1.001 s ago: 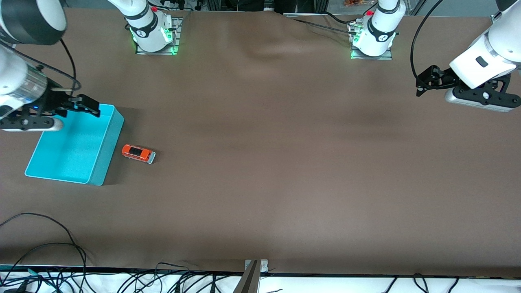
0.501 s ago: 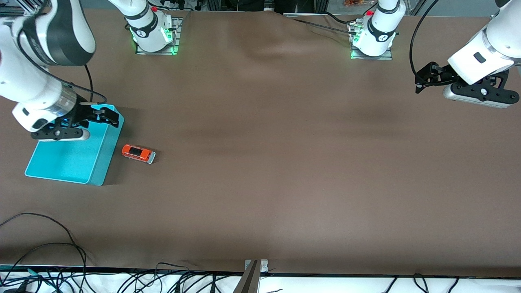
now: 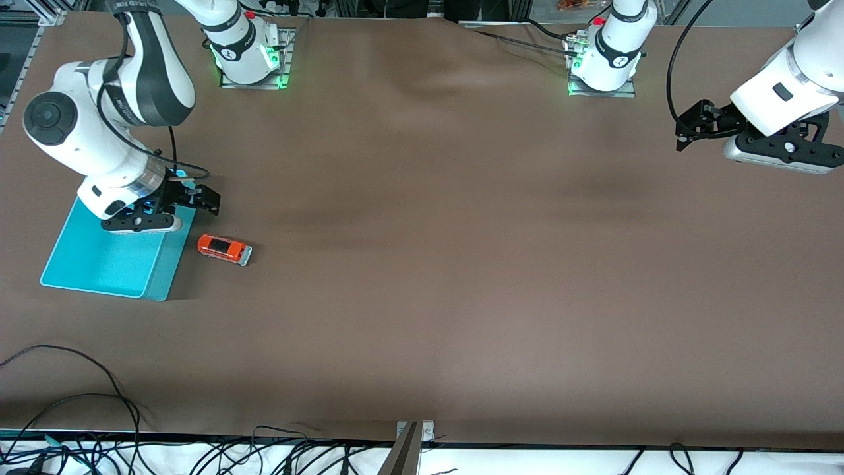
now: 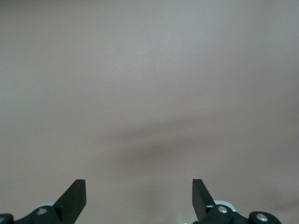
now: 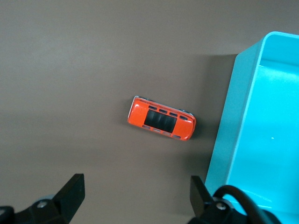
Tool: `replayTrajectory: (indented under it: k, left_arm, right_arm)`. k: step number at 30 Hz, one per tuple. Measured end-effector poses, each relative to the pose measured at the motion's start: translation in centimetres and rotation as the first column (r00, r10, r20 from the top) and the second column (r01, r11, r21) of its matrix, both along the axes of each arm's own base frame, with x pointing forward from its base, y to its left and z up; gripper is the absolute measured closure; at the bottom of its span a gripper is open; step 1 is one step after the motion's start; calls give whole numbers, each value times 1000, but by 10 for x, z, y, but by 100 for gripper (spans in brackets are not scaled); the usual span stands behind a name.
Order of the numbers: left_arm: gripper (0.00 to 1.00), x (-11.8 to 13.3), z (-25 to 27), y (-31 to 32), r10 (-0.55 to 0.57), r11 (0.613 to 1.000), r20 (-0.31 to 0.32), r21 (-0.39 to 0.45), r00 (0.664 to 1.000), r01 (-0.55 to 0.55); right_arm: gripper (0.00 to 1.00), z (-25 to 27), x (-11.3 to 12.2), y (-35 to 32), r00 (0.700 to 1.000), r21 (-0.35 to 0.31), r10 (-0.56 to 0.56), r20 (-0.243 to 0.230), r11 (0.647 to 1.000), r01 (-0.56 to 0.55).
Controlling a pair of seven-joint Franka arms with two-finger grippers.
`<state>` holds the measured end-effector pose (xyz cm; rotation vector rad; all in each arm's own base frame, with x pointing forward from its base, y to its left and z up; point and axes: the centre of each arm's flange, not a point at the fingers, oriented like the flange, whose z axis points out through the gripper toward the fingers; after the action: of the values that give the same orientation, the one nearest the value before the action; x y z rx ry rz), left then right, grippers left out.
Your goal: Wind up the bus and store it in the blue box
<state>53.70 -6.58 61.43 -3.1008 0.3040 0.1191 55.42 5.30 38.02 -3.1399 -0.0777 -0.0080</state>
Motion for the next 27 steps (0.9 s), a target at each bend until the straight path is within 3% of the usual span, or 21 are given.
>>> replayTrajectory:
  k: [8, 17, 22, 27]
  left_arm:
    - [0, 0, 0, 0, 1, 1000, 0, 0, 1000, -1]
    - [0, 0, 0, 1, 1, 1000, 0, 0, 1000, -1]
    - [0, 0, 0, 1, 1, 1000, 1, 0, 1000, -1]
    - [0, 0, 6, 5, 9, 1000, 14, -2, 1000, -9]
  right_arm:
    - [0, -46, -11, -1, 999, 7, -4, 49, 1000, 3]
    - [0, -88, -17, -3, 1000, 5, -30, 3, 1000, 30]
    - [0, -98, -16, -4, 993, 6, -118, -2, 993, 118]
    - [0, -108, -14, -5, 962, 12, -274, 7, 962, 274]
